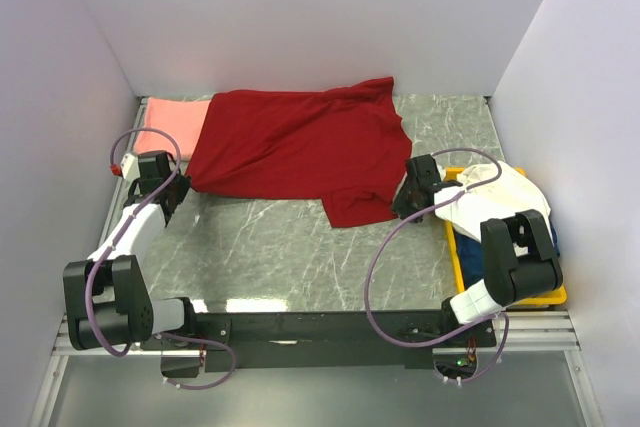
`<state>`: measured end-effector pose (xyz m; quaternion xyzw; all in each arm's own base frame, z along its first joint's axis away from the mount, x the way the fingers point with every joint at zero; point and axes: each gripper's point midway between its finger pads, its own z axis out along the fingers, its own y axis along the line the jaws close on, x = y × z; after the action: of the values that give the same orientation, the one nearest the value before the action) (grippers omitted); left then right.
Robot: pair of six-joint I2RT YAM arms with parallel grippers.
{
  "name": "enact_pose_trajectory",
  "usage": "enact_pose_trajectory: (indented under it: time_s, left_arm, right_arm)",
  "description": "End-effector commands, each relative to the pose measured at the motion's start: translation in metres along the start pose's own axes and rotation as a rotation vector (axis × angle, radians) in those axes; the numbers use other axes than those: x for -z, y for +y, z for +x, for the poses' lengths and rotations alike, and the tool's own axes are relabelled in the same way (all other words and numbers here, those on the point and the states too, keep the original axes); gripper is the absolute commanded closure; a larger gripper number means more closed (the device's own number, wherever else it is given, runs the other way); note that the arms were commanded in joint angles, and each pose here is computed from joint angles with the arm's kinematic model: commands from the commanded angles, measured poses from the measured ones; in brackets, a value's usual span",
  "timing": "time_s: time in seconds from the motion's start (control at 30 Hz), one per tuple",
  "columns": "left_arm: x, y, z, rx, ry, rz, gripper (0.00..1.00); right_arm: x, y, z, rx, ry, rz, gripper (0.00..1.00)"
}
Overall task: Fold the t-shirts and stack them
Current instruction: Flatten the tshirt out, then fold the tshirt
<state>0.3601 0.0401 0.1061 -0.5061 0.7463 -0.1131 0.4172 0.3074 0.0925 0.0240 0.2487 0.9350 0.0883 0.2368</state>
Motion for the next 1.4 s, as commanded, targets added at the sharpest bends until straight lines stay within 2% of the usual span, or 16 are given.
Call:
enact_pose_trajectory:
  time_s: [0.0, 0.33, 0.37, 0.47, 0.5, 0.63, 0.83, 1.23, 1.37]
  left_arm:
    - [0.004, -0.003, -0.011, -0.007, -0.048, 0.012, 0.94]
    - [0.004, -0.001, -0.011, -0.015, -0.047, 0.002, 0.95]
    - [0.004, -0.001, -0.012, -0.015, -0.048, 0.001, 0.95]
    - [0.006, 0.000, -0.012, -0.013, -0.051, -0.001, 0.98]
    - [0.007, 0.000, -0.013, -0.014, -0.053, 0.000, 0.99]
    - [0.011, 0.002, -0.015, -0.021, -0.063, -0.013, 0.99]
    - [0.020, 0.010, -0.012, -0.033, -0.062, -0.018, 0.99]
    - [0.051, 0.043, -0.009, -0.025, -0.103, -0.064, 0.99]
    - [0.066, 0.055, -0.006, -0.014, -0.115, -0.068, 0.97]
  right_arm:
    - [-0.005, 0.002, -0.011, -0.005, -0.045, 0.012, 0.60]
    - [-0.012, 0.005, -0.009, -0.001, -0.031, 0.000, 0.65]
    - [-0.010, 0.006, -0.008, -0.001, -0.031, -0.006, 0.76]
    - [-0.007, 0.011, -0.007, -0.006, -0.025, -0.042, 0.97]
    - [-0.004, 0.013, -0.006, -0.005, -0.021, -0.053, 1.00]
    - [0.020, 0.015, -0.011, 0.001, -0.056, -0.087, 1.00]
    - [0.089, 0.014, -0.015, -0.013, -0.181, -0.211, 1.00]
    - [0.187, -0.002, 0.007, -0.041, -0.266, -0.373, 1.00]
    - [0.206, -0.010, 0.022, -0.046, -0.250, -0.405, 1.00]
